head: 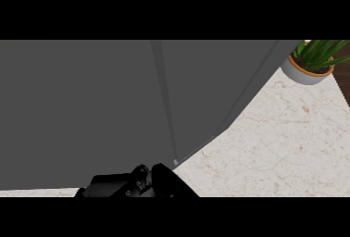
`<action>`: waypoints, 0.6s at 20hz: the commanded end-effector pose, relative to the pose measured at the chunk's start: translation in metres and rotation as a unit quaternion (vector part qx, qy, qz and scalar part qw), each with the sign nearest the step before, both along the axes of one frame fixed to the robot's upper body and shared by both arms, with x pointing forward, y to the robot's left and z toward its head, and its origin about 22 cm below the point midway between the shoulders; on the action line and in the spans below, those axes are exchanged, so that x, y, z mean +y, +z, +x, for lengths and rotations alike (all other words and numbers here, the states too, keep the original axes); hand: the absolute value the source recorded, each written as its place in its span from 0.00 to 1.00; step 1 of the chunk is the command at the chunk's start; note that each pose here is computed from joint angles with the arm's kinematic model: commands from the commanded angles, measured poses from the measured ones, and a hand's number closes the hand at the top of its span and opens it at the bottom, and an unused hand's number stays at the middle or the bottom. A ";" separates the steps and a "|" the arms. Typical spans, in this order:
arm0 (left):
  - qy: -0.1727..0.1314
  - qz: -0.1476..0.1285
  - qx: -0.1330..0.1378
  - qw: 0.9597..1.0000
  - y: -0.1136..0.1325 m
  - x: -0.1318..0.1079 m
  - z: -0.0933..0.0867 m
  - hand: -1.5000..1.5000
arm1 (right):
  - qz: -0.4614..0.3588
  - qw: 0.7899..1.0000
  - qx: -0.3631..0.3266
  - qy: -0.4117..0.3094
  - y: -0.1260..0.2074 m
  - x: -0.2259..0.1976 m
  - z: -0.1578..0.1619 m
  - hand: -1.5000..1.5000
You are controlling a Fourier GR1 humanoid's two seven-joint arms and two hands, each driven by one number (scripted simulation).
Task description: Pick up the wine, place it into the cabinet and close the cabinet
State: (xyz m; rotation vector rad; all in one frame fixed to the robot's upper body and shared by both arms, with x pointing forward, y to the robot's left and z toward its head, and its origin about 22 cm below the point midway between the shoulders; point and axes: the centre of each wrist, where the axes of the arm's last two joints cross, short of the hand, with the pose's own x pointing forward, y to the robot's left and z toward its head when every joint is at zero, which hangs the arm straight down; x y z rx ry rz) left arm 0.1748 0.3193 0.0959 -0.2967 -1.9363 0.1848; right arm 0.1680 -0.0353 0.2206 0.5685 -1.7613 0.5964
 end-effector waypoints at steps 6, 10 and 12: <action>0.016 0.003 -0.005 1.000 0.000 0.006 0.002 0.00 | -0.004 0.999 -0.032 -0.042 0.039 0.058 0.081 1.00; 0.019 -0.003 -0.002 1.000 -0.005 -0.005 0.017 0.00 | -0.047 0.993 -0.079 -0.080 0.051 0.075 0.112 1.00; 0.023 0.003 0.000 1.000 -0.016 -0.006 -0.007 0.00 | -0.039 0.993 -0.073 -0.089 0.051 0.069 0.120 1.00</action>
